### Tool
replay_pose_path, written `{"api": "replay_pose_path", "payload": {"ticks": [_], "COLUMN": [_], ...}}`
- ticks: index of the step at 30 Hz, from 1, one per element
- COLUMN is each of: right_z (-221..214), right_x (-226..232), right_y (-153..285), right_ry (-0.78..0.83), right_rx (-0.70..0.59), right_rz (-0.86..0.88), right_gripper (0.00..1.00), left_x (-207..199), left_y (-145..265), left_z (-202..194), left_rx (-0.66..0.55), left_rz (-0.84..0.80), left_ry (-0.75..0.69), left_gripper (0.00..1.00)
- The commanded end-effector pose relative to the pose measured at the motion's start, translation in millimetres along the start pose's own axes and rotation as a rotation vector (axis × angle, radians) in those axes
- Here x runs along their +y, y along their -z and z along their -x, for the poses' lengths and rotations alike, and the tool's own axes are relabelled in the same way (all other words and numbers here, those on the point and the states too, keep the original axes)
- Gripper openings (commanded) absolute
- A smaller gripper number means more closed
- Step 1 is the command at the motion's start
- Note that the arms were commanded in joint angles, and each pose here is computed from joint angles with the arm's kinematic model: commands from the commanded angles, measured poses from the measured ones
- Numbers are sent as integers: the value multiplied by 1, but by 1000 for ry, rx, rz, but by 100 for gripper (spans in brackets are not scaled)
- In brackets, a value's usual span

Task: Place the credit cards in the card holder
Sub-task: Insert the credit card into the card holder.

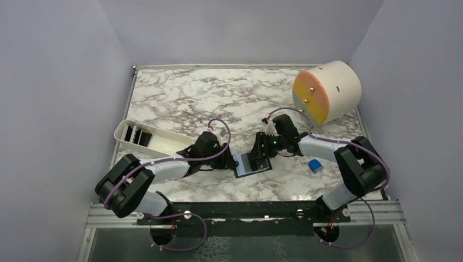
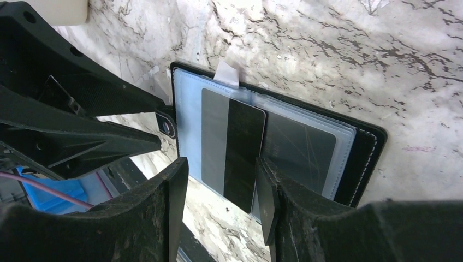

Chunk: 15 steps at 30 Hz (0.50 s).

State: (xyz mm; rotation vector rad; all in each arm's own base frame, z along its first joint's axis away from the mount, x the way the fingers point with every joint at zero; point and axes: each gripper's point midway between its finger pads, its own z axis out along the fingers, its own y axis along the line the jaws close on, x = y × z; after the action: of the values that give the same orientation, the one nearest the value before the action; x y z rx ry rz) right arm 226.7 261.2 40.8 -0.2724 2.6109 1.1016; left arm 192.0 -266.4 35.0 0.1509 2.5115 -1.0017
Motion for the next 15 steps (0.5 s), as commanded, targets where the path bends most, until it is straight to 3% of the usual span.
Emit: {"api": "replay_pose_path", "payload": {"ticks": [1, 15], "right_z": [-1, -6], "right_x": [1, 17], "right_y": [-7, -12], "right_ry": [5, 9], "right_rx": [-11, -2], "right_rz": [-4, 52], "right_gripper": [49, 49], "left_x": [-9, -8], "left_y": [-3, -4], "left_z": [0, -1], "left_rx": [5, 0], "left_rz": [-44, -50], "left_ry": [-1, 12], "left_gripper": [44, 44]}}
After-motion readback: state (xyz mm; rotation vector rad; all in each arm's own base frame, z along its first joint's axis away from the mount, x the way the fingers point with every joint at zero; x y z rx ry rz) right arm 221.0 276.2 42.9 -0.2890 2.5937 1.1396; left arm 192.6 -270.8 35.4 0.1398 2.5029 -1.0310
